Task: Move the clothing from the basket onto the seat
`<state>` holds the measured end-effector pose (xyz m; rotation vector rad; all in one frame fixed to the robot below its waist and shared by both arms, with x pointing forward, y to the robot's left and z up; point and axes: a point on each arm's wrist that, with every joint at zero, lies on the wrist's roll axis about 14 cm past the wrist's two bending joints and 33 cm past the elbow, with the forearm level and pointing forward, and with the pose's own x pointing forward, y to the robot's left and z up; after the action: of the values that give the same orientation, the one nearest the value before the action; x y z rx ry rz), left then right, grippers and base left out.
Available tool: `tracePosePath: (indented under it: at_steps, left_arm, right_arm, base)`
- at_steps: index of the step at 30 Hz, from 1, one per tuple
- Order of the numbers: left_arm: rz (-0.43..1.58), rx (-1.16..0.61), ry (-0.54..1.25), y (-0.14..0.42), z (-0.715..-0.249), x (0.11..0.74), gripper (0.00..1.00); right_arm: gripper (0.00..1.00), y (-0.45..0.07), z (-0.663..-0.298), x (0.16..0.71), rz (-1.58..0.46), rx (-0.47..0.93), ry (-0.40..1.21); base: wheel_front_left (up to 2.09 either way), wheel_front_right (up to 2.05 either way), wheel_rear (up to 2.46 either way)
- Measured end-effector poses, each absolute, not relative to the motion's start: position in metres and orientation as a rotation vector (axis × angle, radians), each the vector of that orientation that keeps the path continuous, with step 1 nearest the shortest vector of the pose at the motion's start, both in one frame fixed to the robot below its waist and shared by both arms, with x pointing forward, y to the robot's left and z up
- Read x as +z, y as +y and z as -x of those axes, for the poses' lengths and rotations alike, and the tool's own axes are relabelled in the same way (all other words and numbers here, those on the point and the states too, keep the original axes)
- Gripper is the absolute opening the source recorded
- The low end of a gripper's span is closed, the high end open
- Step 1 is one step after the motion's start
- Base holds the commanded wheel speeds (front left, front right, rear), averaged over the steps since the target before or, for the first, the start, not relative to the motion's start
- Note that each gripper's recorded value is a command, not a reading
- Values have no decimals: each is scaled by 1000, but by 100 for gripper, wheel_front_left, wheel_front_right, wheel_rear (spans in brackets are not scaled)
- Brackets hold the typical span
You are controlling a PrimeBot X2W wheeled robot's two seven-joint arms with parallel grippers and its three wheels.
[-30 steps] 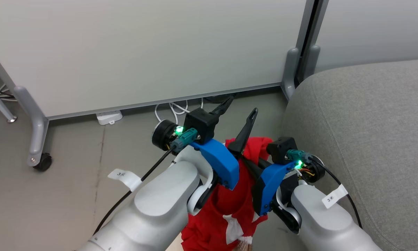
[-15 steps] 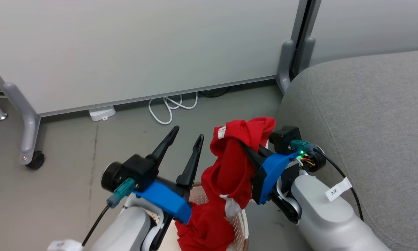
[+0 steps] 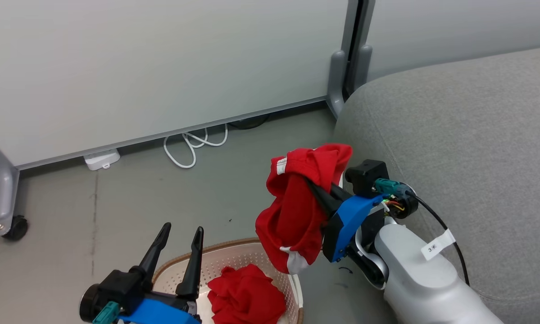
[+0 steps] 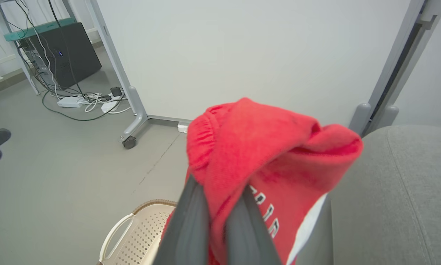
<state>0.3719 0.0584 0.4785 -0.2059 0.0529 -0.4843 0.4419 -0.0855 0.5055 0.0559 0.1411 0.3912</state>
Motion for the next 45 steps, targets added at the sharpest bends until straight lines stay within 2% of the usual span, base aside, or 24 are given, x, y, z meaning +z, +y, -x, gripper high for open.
tracePosePath:
  at_steps: [13,32,45]
  left_arm:
    - [191,-592,39,17,-383,480,100]
    - [197,-918,113,-82,-382,457,100]
    - [199,-951,134,-90,-386,449,100]
  right_arm:
    - [0,-143,-428,511,-80,240,117]
    - [0,-257,-378,490,-112,-102,138]
    - [0,-271,-374,486,-103,-154,139]
  base:
    - [0,0,0]
    - [0,0,0]
    - [0,0,0]
